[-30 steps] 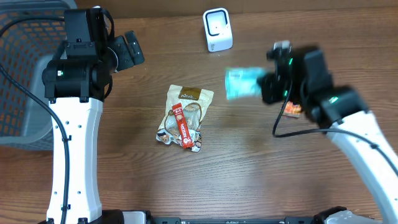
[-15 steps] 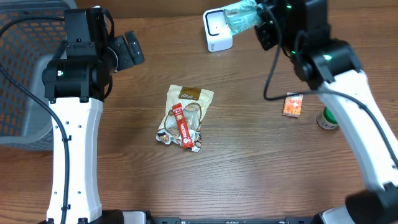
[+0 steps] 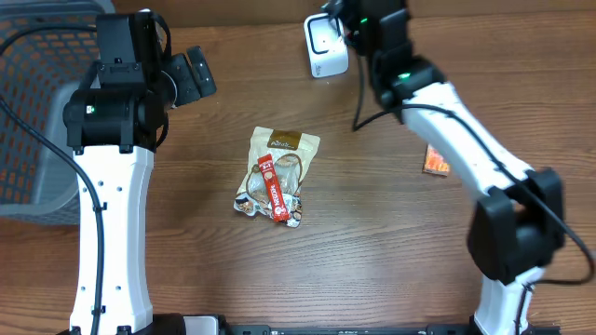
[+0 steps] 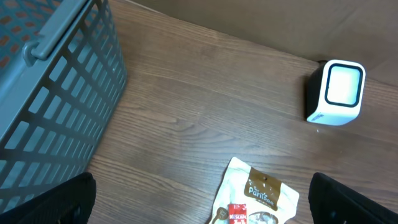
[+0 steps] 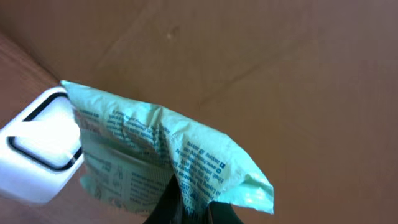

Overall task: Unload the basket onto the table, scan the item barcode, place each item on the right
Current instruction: 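Lift the teal wipes pack and hold it in front of the scanner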

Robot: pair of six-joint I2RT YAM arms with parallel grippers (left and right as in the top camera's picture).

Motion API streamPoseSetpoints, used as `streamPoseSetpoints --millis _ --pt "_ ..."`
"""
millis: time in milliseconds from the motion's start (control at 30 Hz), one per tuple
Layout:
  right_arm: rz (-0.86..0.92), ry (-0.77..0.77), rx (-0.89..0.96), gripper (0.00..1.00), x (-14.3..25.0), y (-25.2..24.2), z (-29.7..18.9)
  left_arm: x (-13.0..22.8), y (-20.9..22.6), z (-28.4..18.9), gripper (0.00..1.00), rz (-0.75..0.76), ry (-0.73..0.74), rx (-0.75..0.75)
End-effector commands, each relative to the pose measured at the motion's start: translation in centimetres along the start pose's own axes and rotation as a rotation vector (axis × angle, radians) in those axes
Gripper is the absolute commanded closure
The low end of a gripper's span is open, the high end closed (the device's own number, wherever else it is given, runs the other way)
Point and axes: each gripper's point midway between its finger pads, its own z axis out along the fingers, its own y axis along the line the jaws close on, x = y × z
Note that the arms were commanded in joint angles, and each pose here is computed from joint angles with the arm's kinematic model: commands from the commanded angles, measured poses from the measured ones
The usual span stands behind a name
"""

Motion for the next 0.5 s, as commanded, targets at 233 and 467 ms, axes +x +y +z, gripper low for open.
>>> streamPoseSetpoints --millis 233,467 --pt "-0.227 0.071 0.290 0.97 1.5 1.7 4.2 -0.7 0.0 -1.0 0.00 0.014 -0.033 0.008" --pt "-0.179 0.023 0.389 0.97 1.3 2.9 5.1 -0.7 0.0 -1.0 0.00 0.014 -0.033 0.008"
